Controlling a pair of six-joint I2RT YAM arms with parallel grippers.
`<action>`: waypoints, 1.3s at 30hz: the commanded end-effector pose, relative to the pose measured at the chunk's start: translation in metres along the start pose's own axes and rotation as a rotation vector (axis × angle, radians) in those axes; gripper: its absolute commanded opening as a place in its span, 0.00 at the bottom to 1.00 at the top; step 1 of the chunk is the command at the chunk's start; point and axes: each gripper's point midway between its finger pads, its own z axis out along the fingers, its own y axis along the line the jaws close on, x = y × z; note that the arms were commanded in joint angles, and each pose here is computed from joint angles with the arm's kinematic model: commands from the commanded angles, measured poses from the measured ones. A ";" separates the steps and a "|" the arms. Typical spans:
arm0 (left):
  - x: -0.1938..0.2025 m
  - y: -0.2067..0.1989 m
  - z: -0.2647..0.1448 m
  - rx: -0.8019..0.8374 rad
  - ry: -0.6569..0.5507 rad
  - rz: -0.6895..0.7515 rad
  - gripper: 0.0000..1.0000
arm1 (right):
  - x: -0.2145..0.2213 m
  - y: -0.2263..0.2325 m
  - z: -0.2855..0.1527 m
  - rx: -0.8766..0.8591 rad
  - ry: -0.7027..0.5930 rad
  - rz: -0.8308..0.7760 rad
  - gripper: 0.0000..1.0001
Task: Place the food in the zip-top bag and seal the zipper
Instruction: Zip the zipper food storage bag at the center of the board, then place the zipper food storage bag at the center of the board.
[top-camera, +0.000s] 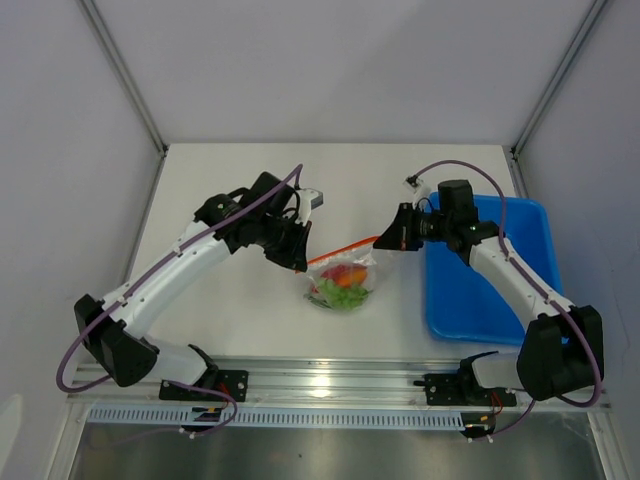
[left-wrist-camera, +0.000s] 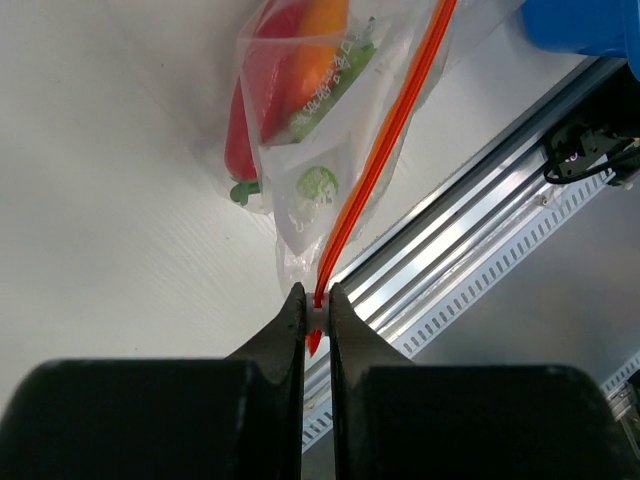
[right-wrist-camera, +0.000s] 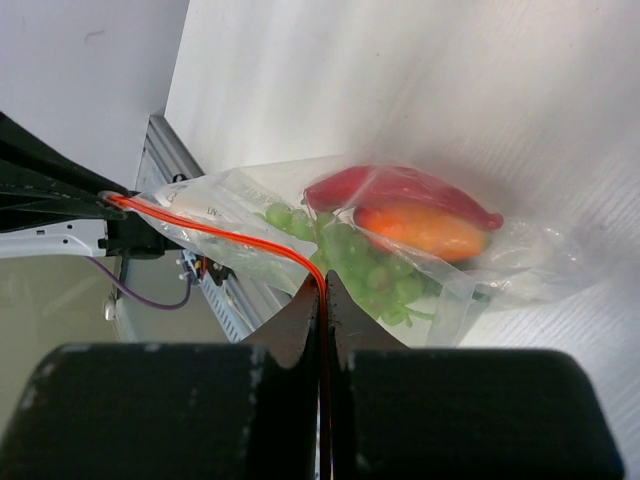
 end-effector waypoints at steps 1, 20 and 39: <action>0.023 0.005 -0.018 -0.034 0.029 -0.039 0.06 | -0.026 -0.013 -0.006 0.063 -0.070 -0.050 0.00; 0.011 -0.001 -0.017 -0.004 -0.007 -0.040 0.58 | -0.029 0.023 0.019 -0.076 0.024 -0.104 0.00; -0.043 0.045 -0.109 -0.345 -0.441 -0.201 1.00 | -0.040 0.034 0.077 -0.165 0.151 -0.044 0.00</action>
